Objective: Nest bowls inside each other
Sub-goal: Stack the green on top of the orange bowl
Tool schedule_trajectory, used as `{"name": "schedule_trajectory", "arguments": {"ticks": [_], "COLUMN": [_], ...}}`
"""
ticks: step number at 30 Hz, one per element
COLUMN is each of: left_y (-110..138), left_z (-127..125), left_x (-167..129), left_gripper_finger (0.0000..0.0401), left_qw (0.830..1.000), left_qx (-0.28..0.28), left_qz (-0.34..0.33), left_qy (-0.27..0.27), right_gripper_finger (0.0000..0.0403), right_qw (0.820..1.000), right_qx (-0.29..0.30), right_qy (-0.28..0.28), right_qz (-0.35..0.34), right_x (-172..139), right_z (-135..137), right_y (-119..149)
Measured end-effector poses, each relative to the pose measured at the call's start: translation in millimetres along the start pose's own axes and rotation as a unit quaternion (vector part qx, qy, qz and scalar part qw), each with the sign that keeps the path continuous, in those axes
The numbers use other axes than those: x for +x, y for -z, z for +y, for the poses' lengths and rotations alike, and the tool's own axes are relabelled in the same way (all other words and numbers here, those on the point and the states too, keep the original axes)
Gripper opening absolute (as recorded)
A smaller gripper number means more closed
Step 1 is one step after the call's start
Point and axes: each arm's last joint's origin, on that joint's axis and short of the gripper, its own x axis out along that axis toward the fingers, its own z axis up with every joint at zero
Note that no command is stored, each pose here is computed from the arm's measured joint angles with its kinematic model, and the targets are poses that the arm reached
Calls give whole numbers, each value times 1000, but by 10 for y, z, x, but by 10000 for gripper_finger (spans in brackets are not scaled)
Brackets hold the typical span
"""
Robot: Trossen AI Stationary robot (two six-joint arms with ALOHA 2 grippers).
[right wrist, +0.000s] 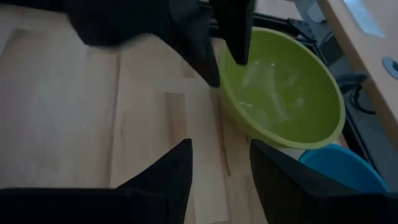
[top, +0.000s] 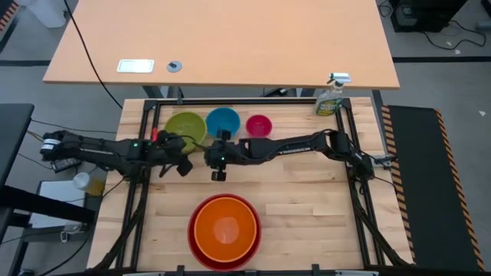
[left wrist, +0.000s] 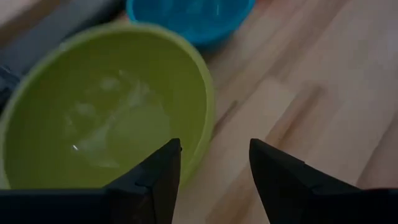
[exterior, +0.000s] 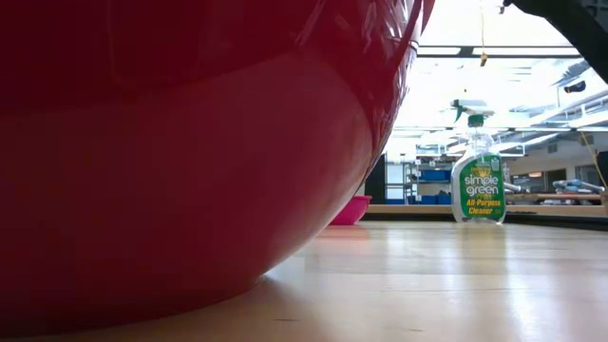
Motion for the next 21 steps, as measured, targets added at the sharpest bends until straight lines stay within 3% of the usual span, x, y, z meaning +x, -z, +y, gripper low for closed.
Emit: {"name": "schedule_trajectory", "arguments": {"ticks": [8, 12, 21], "left_y": [-65, -56, 21], "left_z": [-130, -97, -84], "left_x": [285, 447, 756], "left_gripper_finger": [193, 193, 192], "left_qw": [991, 984, 963], "left_qx": [87, 103, 141], "left_qz": [95, 123, 192], "left_qy": [-26, -76, -126], "right_gripper_finger": [168, 167, 167], "right_qw": [999, 999, 999], "right_qx": [-27, -29, -34], "right_qy": [-3, -5, -17], "right_qz": [16, 14, 6], "right_x": [-145, -157, -205], "right_z": [131, 161, 303], "right_y": [-18, -25, -45]}}
